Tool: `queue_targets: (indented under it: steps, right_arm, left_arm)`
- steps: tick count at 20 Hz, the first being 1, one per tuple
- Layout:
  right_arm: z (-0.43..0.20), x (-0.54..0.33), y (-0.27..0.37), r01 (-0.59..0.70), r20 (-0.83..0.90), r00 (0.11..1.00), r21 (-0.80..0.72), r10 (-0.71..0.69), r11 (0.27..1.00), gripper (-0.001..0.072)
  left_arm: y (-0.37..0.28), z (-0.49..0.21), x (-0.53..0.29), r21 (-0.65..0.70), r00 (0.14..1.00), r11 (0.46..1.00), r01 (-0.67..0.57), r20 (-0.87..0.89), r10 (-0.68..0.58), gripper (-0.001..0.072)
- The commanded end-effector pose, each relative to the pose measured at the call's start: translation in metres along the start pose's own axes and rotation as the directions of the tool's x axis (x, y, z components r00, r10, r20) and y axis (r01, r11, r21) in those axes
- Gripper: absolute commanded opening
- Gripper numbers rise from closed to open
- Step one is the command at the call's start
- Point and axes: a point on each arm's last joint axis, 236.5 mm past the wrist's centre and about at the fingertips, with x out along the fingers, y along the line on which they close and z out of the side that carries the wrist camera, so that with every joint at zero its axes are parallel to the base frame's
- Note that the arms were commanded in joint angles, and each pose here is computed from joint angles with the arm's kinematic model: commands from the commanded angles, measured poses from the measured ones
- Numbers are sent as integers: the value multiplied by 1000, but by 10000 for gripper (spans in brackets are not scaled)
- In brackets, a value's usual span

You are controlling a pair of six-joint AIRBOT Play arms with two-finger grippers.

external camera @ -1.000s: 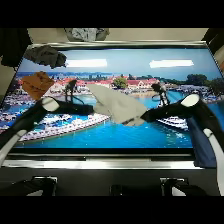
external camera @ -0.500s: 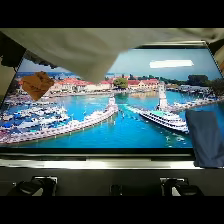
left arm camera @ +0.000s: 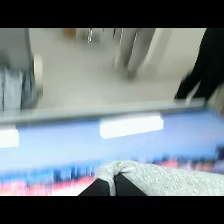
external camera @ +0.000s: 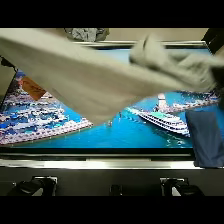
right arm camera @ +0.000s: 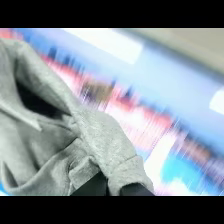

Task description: Fold the shirts.

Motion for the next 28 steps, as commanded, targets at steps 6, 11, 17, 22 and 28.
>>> queue_targets:
  steps: [6, 11, 17, 22, 28]
  right_arm:
    - [-189, 243, 51, -261, -426, 799, 390, 424, 883, 62]
    - [-187, 391, 34, -217, -243, 863, 616, 444, 758, 65]
    - [-89, 349, -24, -442, 36, 871, 490, 490, 751, 704]
    - [-218, 284, -100, -185, -357, 824, 565, 440, 804, 701]
    - [-234, 293, -59, -282, -330, 767, 597, 550, 751, 701]
  left_arm:
    - [63, -256, 184, -93, 864, 989, -117, -501, 56, 30]
    - [89, -313, 282, -222, 801, 960, -169, -599, 3, 33]
    - [77, -295, 251, -279, 676, 956, -91, -722, -146, 703]
    - [67, -364, 148, -272, 445, 947, -171, -879, -172, 707]
    - [-36, -484, 126, -463, 452, 868, -181, -823, -345, 708]
